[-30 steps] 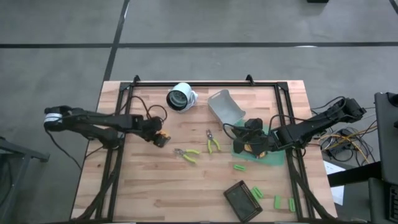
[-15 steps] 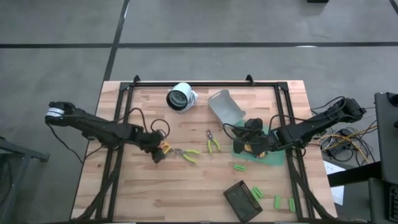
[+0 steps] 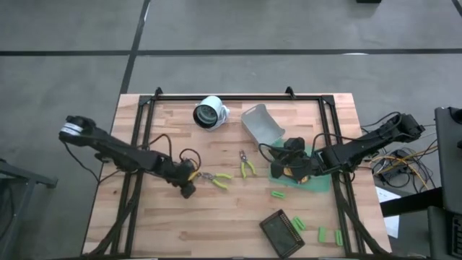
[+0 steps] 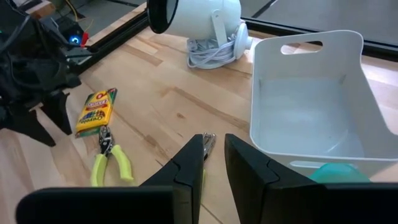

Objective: Pick & Place School Supplies
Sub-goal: Put the yellow crayon box into the green bin

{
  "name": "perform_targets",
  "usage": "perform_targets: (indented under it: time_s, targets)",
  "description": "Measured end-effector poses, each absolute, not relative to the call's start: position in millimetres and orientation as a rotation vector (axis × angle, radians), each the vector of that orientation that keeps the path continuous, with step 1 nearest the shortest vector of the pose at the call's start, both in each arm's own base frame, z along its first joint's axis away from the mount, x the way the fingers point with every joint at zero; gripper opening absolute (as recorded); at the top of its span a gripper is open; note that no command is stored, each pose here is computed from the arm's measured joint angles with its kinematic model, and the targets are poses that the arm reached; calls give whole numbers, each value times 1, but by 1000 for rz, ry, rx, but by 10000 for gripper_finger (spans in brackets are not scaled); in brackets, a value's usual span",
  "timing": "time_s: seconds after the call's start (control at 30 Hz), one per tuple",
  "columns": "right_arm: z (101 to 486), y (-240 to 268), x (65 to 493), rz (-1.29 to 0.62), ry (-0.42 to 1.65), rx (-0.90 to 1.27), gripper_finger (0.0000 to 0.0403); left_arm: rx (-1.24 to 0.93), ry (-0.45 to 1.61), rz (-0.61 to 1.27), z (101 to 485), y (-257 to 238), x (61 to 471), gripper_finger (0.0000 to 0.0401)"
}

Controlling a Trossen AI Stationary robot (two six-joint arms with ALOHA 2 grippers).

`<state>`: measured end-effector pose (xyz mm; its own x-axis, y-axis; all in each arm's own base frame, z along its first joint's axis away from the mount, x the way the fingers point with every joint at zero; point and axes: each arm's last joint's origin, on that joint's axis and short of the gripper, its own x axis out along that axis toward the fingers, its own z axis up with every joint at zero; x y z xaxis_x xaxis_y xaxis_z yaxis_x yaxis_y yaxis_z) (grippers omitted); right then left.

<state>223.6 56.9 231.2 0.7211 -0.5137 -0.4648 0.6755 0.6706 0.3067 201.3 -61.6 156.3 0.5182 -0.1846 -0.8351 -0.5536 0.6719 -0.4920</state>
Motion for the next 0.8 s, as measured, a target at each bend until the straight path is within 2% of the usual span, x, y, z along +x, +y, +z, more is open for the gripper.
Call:
perform_targets:
  time_s: [0.13, 0.33, 0.63, 0.8]
  targets:
    - [231, 57, 224, -686, 358, 482, 63, -726, 1027, 351, 170, -52, 202, 181]
    - [231, 57, 224, -685, 359, 481, 63, -422, 986, 678, 178, -36, 192, 181]
    - [231, 57, 223, -685, 360, 479, 63, -421, 1012, 698, 170, -36, 195, 181]
    - [231, 57, 223, -685, 361, 477, 63, -447, 1119, 666, 157, -39, 198, 181]
